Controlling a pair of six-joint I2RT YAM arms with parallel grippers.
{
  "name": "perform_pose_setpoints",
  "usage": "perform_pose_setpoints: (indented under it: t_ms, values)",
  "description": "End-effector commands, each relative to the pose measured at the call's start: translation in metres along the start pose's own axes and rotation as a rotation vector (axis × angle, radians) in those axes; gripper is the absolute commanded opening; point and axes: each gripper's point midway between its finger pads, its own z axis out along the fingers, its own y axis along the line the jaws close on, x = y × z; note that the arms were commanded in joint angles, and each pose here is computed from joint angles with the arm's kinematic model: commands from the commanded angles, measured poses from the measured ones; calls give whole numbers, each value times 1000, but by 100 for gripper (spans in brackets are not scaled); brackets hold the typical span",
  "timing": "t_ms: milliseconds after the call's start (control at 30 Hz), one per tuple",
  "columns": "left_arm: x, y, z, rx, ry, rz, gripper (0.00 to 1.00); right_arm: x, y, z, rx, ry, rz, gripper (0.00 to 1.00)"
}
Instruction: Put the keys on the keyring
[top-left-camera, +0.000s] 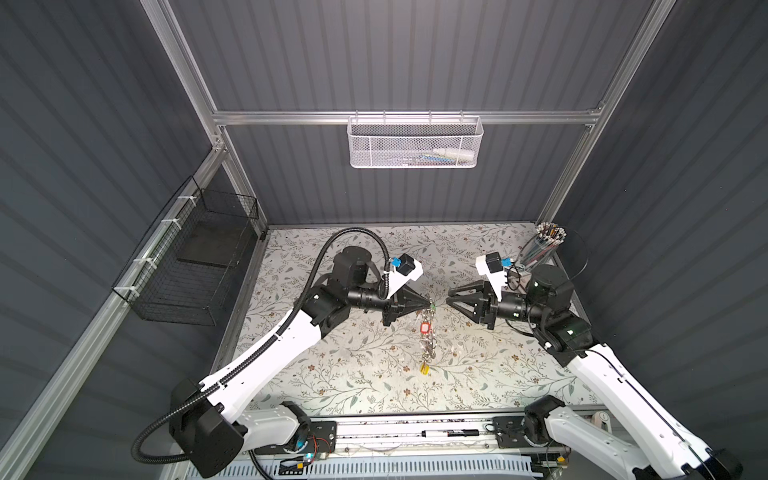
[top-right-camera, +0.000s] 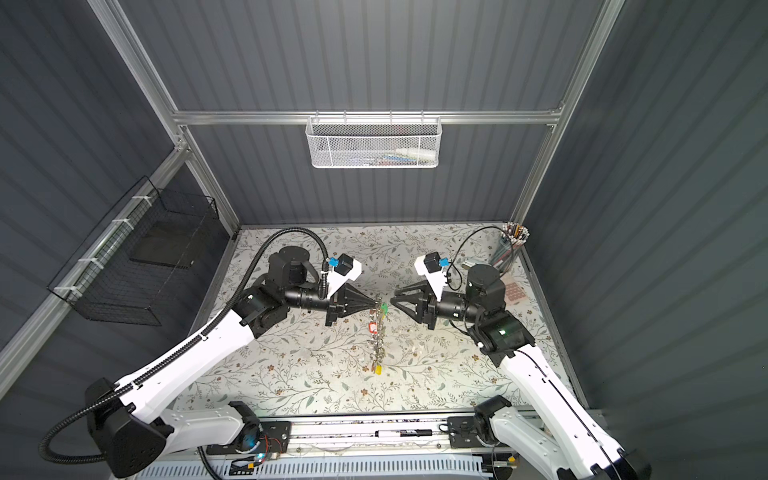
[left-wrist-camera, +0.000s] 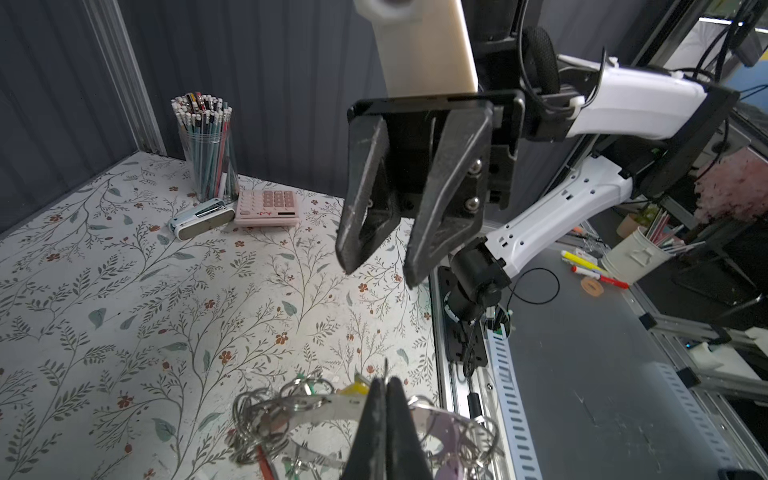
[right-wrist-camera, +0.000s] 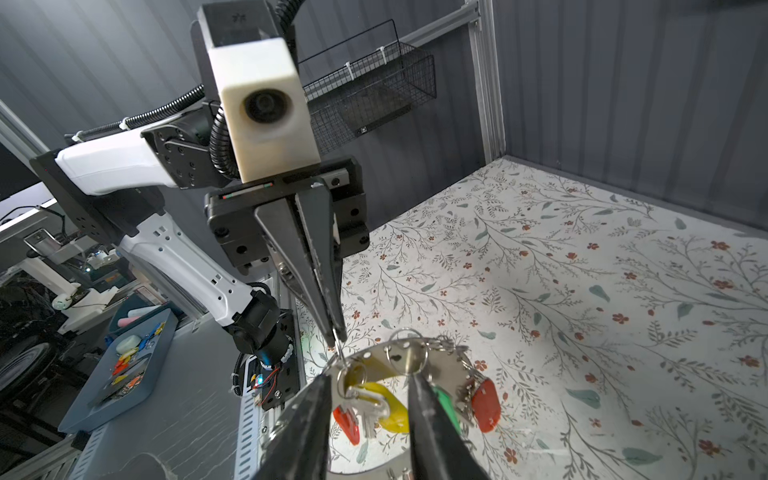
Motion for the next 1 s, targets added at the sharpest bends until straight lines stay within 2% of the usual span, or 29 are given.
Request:
perform_pose_setpoints:
  t_ms: [0,200,400,700,967]
  values:
    - [-52,-8,-9,4,-235,53,0,5,4,3,-31,8,25,33]
    - [-57,-2,-14,-12,-380,-10,0,8,3,9,-68,4,34,37]
    - [-56,-5,-17,-4,-456,-31,0,9,-7,19,-70,14,45,38]
    - [-57,1,-13,-6,-539,-58,0,5,-16,33,-74,25,48,41]
    - [-46,15,-11,-58,-564,-90,0,1,-11,31,-90,7,36,46]
